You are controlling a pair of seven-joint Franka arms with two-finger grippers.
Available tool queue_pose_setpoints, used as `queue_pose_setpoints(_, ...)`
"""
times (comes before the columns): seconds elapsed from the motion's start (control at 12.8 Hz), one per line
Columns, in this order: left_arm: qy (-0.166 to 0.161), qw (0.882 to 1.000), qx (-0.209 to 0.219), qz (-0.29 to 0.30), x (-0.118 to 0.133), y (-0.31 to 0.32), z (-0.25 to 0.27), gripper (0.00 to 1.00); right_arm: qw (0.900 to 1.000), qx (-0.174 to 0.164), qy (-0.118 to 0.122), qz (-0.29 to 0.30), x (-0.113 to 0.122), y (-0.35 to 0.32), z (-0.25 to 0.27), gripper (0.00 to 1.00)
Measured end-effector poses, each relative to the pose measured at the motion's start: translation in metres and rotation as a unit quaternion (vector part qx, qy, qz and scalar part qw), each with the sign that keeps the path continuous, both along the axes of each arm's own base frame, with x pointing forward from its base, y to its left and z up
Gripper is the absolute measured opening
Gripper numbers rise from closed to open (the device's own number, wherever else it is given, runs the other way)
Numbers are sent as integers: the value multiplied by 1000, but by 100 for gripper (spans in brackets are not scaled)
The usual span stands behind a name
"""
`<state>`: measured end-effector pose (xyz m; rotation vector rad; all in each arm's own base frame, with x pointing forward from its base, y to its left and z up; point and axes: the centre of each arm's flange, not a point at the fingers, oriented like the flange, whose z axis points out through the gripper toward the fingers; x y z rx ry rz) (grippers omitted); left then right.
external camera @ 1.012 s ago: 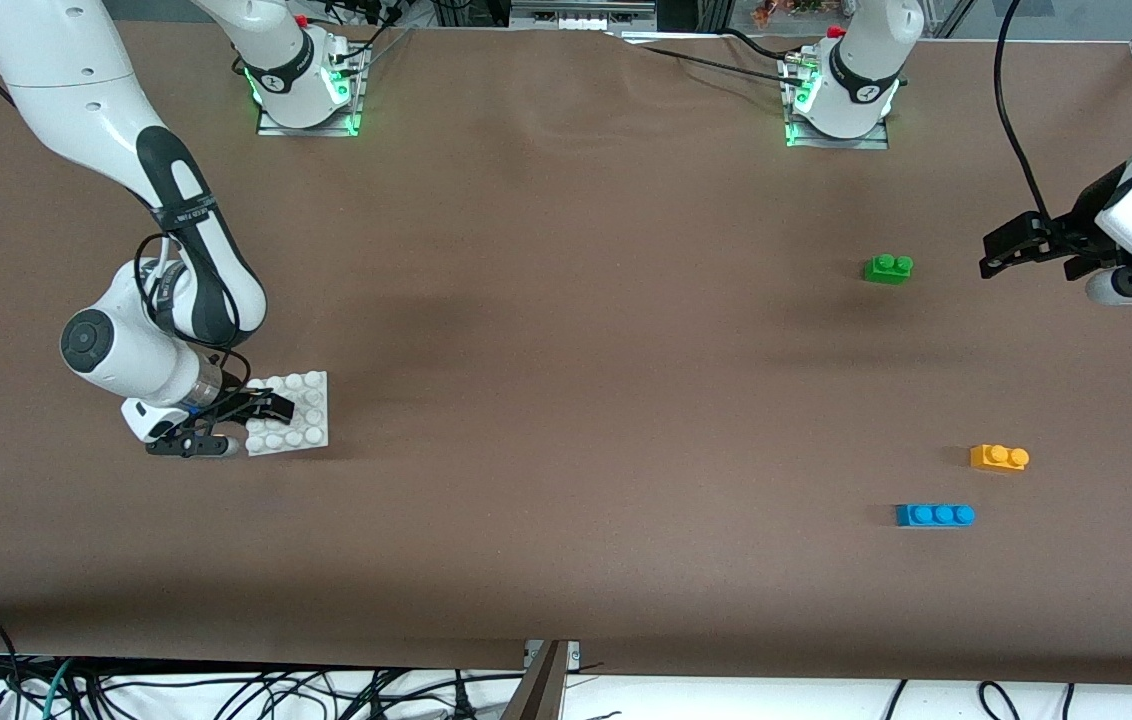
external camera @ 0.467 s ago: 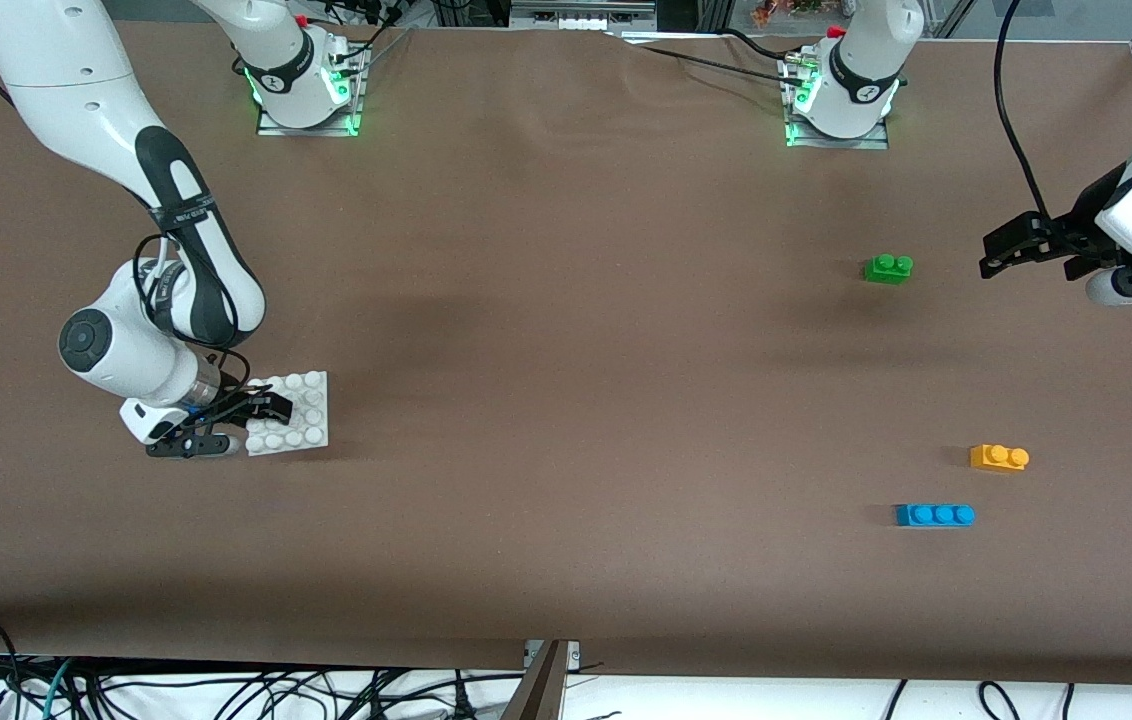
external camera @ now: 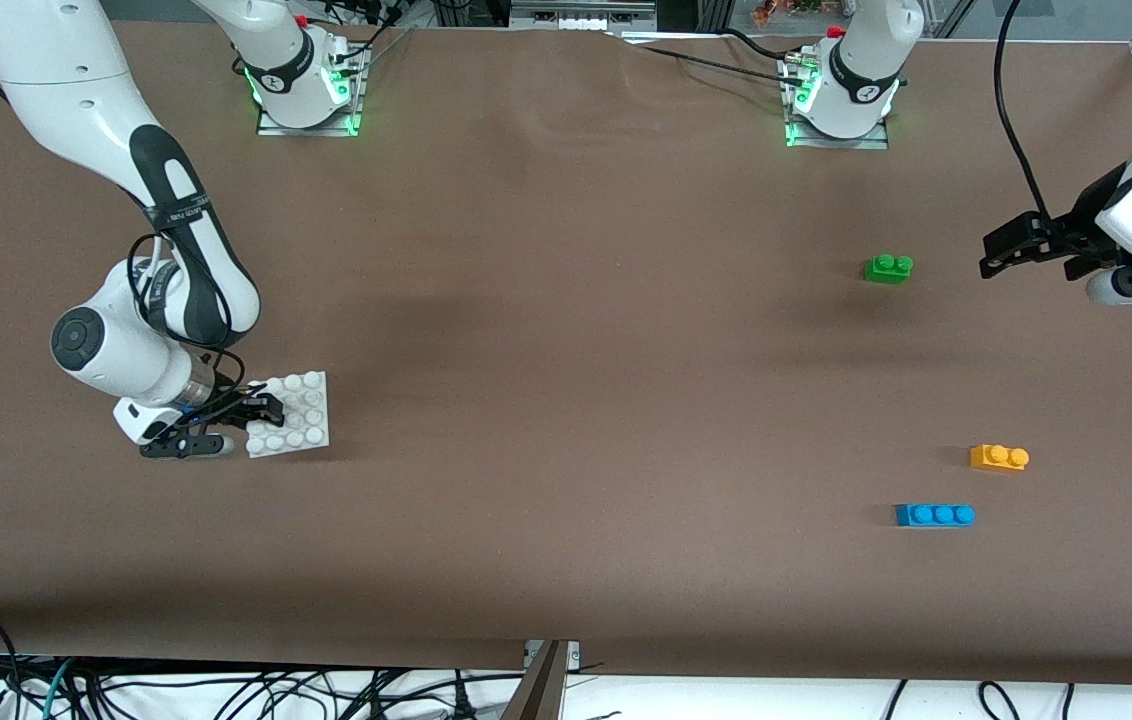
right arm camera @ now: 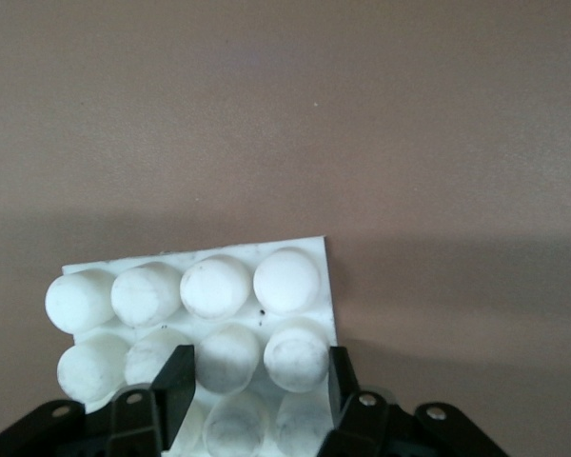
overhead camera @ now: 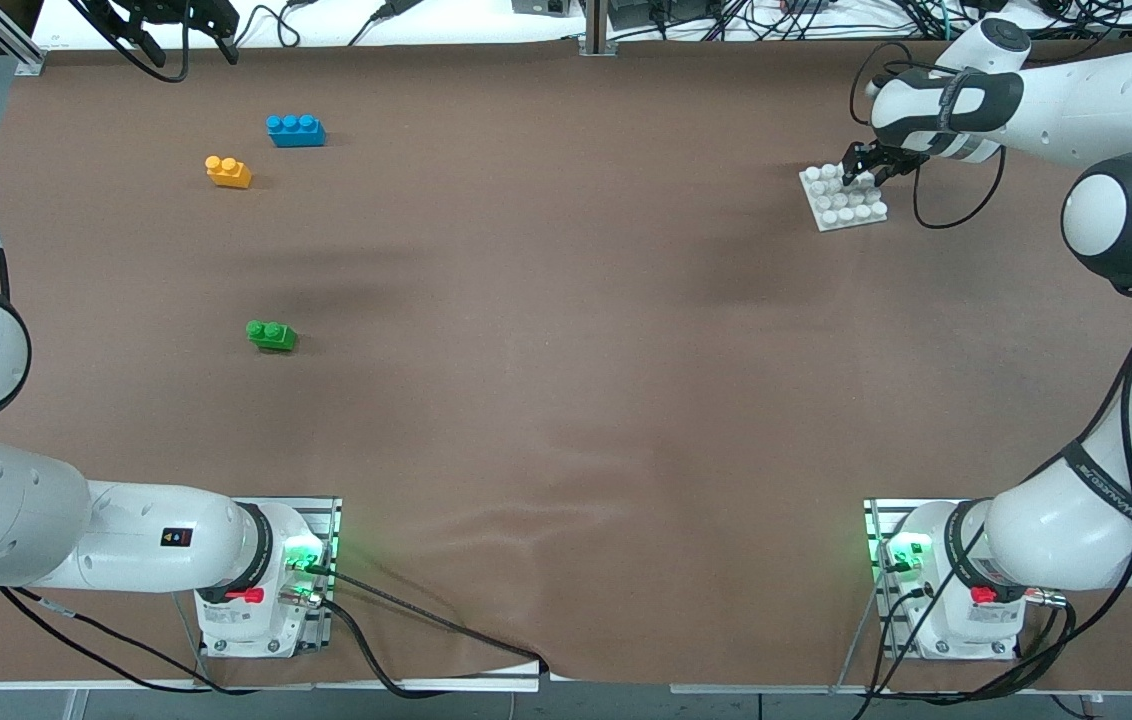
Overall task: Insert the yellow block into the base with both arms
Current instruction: 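Close the right gripper on the edge of the white base plate, then slide the base plate with the right gripper toward the table center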
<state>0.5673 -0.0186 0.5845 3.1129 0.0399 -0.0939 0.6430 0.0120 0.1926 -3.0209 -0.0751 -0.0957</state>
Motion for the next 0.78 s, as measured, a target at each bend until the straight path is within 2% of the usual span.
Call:
queue_pose_setpoints(0.62, 0, 1000, 0, 0, 0, 0, 0, 100, 1000, 0, -3, 0, 0, 1, 0, 62)
queue_pose_setpoints(0.78, 0, 1000, 0, 0, 0, 0, 0, 100, 1000, -3, -20, 3, 2, 5, 0, 62)
